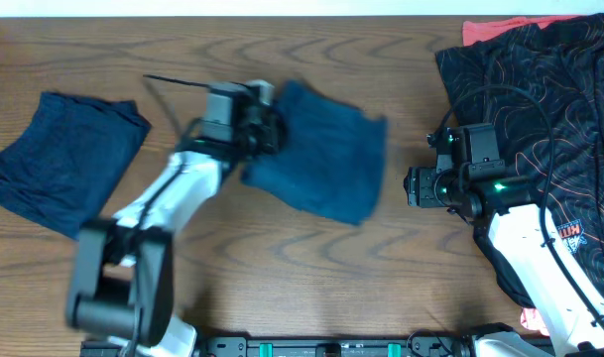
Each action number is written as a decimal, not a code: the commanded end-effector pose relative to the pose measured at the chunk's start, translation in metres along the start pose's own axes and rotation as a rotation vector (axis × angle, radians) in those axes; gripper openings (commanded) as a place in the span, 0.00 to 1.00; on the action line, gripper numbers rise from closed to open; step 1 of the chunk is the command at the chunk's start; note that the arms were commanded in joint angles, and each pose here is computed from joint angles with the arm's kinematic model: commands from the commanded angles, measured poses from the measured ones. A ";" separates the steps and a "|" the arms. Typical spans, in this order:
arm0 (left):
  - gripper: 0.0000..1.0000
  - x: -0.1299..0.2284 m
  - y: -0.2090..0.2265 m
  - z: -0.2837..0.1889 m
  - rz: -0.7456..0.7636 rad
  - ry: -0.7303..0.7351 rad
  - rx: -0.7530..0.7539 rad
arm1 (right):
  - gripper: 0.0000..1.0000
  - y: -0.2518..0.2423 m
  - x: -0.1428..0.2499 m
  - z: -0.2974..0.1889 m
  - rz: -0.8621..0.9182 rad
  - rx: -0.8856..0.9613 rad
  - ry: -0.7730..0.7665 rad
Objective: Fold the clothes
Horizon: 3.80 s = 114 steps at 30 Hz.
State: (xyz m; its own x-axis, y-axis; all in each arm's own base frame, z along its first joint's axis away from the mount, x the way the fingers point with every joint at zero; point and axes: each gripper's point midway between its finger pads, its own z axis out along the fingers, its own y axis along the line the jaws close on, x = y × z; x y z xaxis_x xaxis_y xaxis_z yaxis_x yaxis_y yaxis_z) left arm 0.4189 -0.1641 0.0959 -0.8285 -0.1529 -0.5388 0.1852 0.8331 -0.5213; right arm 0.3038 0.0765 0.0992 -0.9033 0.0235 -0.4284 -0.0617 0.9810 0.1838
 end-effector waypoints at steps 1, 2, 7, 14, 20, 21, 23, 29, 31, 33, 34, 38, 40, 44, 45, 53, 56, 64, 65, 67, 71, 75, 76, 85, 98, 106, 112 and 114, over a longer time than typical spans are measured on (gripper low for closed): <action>0.06 -0.039 0.040 -0.045 0.002 -0.146 -0.172 | 0.70 0.001 -0.002 -0.001 -0.020 0.006 -0.006; 0.06 -0.047 0.050 -0.056 -0.012 -0.178 -0.209 | 0.70 0.001 -0.002 -0.001 -0.021 0.006 -0.007; 0.06 -0.081 0.094 -0.114 -0.082 -0.328 -0.308 | 0.70 0.001 -0.002 -0.001 -0.021 0.006 -0.007; 0.06 -0.097 0.180 -0.192 -0.231 -0.483 -0.466 | 0.71 0.001 -0.002 -0.001 -0.021 0.006 -0.007; 0.06 -0.091 0.249 -0.261 -0.358 -0.605 -0.603 | 0.71 0.001 -0.002 -0.001 -0.020 0.006 -0.006; 0.06 -0.088 0.259 -0.271 -0.381 -0.620 -0.622 | 0.71 0.001 -0.002 -0.001 -0.020 0.006 -0.006; 0.06 -0.080 0.275 -0.290 -0.445 -0.656 -0.652 | 0.71 0.001 -0.002 -0.001 -0.021 0.006 -0.007; 0.74 -0.060 0.303 -0.321 -0.545 -0.692 -0.712 | 0.71 0.001 -0.001 -0.001 -0.020 0.007 -0.002; 0.98 -0.054 0.307 -0.324 -0.583 -0.689 -0.717 | 0.71 0.000 0.000 -0.001 -0.020 0.008 0.003; 0.98 -0.049 0.309 -0.325 -0.632 -0.693 -0.710 | 0.71 0.000 0.002 -0.001 -0.019 0.009 0.009; 0.98 -0.048 0.309 -0.324 -0.641 -0.694 -0.707 | 0.71 0.000 0.002 -0.001 -0.019 0.009 0.012; 0.98 -0.050 0.300 -0.310 -0.635 -0.659 -0.666 | 0.72 0.000 0.003 -0.001 -0.018 0.010 0.015; 0.98 -0.051 0.291 -0.297 -0.625 -0.626 -0.641 | 0.73 0.000 0.003 -0.001 -0.018 0.009 0.014; 0.98 -0.058 0.254 -0.250 -0.479 -0.495 -0.586 | 0.76 0.001 0.001 0.000 -0.010 0.003 0.010; 0.98 -0.059 0.242 -0.236 -0.436 -0.458 -0.569 | 0.77 0.002 0.001 0.000 -0.010 -0.001 0.008; 0.98 0.003 0.134 -0.131 -0.213 -0.022 -0.478 | 0.85 -0.011 -0.009 -0.003 0.030 0.015 -0.013; 0.98 0.053 0.106 -0.120 -0.203 0.188 -0.467 | 0.96 -0.026 -0.009 -0.015 0.082 0.044 0.018; 0.98 0.117 0.077 -0.154 -0.218 0.439 -0.478 | 0.99 -0.049 -0.007 -0.062 0.172 0.091 0.020; 0.98 0.114 0.073 -0.161 -0.203 0.412 -0.472 | 0.99 -0.048 -0.008 -0.069 0.169 0.089 -0.010; 0.98 0.108 0.063 -0.174 -0.170 0.329 -0.455 | 0.99 -0.044 -0.009 -0.085 0.158 0.082 -0.073; 0.98 0.097 0.039 -0.204 -0.062 0.105 -0.403 | 0.99 -0.042 -0.007 -0.116 0.153 0.089 -0.226; 0.98 0.101 0.013 -0.235 0.049 -0.118 -0.333 | 0.99 -0.057 0.006 -0.136 0.199 0.169 -0.379; 0.98 0.104 0.008 -0.243 0.069 -0.168 -0.320 | 0.99 -0.058 0.009 -0.137 0.197 0.171 -0.402; 0.98 0.106 -0.023 -0.298 0.176 -0.467 -0.244 | 0.99 -0.060 0.046 -0.126 0.201 0.174 -0.354; 0.98 0.113 -0.022 -0.299 0.174 -0.461 -0.246 | 0.99 -0.061 0.057 -0.122 0.205 0.181 -0.311; 0.98 0.113 -0.022 -0.299 0.174 -0.461 -0.246 | 0.99 -0.061 0.062 -0.128 0.197 0.186 -0.328; 0.98 0.113 -0.022 -0.299 0.174 -0.461 -0.246 | 0.99 -0.043 0.037 -0.146 0.006 0.106 -0.620; 0.98 0.113 -0.022 -0.299 0.174 -0.461 -0.246 | 0.99 -0.039 0.034 -0.147 -0.040 0.085 -0.723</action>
State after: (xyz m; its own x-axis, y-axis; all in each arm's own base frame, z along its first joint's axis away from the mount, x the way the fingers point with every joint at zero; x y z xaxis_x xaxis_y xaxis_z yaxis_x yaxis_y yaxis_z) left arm 0.1627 -0.0418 0.2461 -0.4720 -0.1836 -0.8623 0.1263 0.9539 -0.2722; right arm 0.2162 0.0029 0.2152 -0.4436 0.1609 -0.8817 0.0567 0.9868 0.1516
